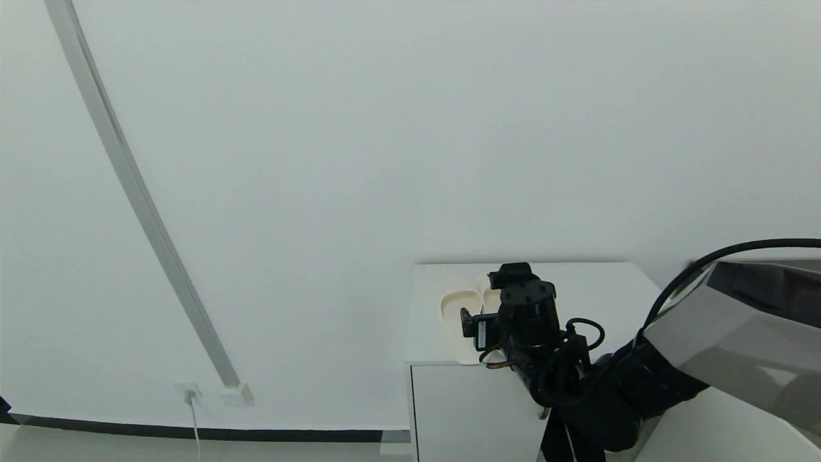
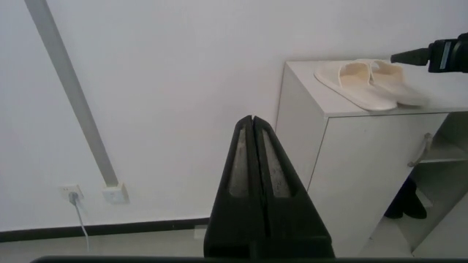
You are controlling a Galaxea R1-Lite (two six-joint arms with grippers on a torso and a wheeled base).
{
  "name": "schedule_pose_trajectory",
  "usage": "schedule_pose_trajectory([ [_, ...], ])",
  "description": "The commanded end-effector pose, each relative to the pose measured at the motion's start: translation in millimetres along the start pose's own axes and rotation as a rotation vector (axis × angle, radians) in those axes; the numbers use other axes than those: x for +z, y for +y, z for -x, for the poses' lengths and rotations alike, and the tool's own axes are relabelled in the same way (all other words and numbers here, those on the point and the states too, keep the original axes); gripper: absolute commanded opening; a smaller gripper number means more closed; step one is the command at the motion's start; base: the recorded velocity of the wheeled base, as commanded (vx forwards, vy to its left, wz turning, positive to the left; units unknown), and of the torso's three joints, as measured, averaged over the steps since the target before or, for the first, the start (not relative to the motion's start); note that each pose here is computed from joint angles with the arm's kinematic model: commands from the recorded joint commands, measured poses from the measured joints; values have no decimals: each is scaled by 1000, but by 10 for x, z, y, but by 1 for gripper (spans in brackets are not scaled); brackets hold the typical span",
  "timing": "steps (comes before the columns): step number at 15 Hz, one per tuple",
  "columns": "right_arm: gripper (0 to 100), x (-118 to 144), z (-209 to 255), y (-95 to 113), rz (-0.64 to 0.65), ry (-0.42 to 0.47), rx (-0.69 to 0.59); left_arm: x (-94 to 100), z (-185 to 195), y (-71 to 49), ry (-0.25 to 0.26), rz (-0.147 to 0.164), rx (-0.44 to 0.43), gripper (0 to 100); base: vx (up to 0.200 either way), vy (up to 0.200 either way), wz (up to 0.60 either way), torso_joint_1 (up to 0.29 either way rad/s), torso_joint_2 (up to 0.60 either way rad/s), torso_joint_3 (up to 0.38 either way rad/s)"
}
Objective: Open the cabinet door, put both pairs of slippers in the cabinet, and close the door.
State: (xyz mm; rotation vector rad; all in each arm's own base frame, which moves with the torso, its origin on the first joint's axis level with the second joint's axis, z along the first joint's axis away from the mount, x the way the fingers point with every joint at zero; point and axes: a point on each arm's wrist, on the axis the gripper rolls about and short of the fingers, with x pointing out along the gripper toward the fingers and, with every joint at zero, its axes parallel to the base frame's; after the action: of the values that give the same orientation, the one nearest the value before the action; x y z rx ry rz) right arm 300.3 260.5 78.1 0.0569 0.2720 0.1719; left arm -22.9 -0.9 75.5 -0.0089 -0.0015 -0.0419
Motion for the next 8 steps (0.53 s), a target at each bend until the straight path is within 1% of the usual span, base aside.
schedule_pose_trajectory([
  [1,100,-227,-117,10,18,21,-4,1,-1,0,0,0,-1,0,0,0,0,0,0,0],
  [2,100,-314,-155,12,25,32,-5,1,-1,0,0,0,0,0,0,0,0,0,0,0],
  [4,100,-373,-307,15,18,23,-16,1,-1,0,0,0,0,0,0,0,0,0,0,0],
  [6,100,-389,-437,24,12,20,1,1,-1,0,0,2,0,0,0,0,0,0,0,0],
  [8,100,-360,-639,-37,3,26,-1,1,-1,0,0,2,0,0,0,0,0,0,0,0],
])
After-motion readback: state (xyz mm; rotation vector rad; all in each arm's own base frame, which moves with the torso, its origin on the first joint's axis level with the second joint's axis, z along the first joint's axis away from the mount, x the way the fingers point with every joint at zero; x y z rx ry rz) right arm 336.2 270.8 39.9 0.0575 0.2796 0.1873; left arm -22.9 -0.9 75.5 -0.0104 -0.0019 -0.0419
